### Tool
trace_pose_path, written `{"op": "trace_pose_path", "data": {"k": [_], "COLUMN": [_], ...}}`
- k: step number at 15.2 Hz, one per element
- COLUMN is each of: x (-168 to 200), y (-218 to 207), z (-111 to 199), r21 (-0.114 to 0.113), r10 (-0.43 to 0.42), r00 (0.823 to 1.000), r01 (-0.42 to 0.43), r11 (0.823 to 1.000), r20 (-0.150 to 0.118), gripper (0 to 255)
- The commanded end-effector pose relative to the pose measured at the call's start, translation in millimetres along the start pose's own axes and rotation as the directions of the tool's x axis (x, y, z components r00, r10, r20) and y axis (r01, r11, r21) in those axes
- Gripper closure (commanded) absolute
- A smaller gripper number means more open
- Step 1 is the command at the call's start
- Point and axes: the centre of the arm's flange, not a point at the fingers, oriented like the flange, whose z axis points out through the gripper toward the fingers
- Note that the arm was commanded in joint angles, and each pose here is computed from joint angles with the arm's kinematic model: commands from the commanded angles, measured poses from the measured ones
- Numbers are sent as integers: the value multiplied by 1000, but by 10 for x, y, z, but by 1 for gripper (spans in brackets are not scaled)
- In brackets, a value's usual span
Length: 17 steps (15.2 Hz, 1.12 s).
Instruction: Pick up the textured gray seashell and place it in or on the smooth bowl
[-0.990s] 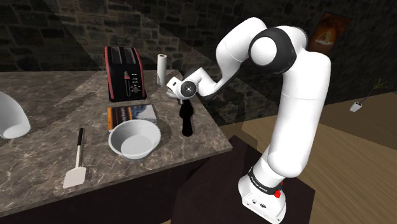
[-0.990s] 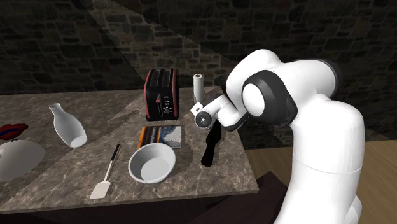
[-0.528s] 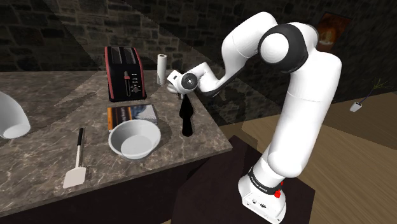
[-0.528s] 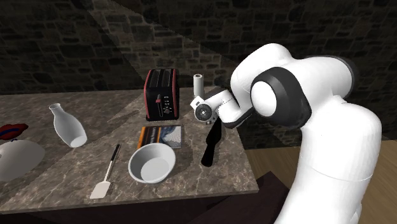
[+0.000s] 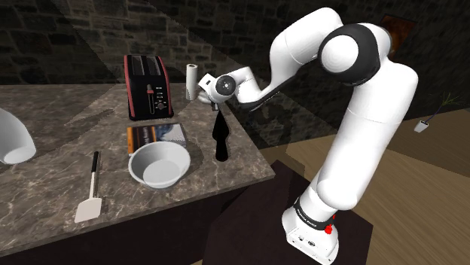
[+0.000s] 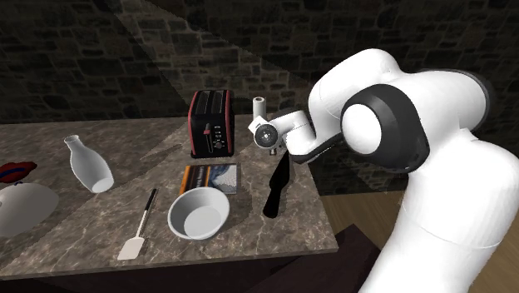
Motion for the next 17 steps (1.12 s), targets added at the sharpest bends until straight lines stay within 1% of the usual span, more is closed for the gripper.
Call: {"op": "trace_pose_path", "data": {"k": [1, 9, 17], "x": [-19, -61, 506], "y": [87, 405, -77], "z": [-72, -313, -1063], "r21": [0, 0, 0], "r10": [0, 0, 0], "r00": [1000, 1000, 1000], "r01": [0, 0, 0], "r11": [1000, 1000, 1000], "r20": [0, 0, 0], "gripper": [255, 255, 255]}}
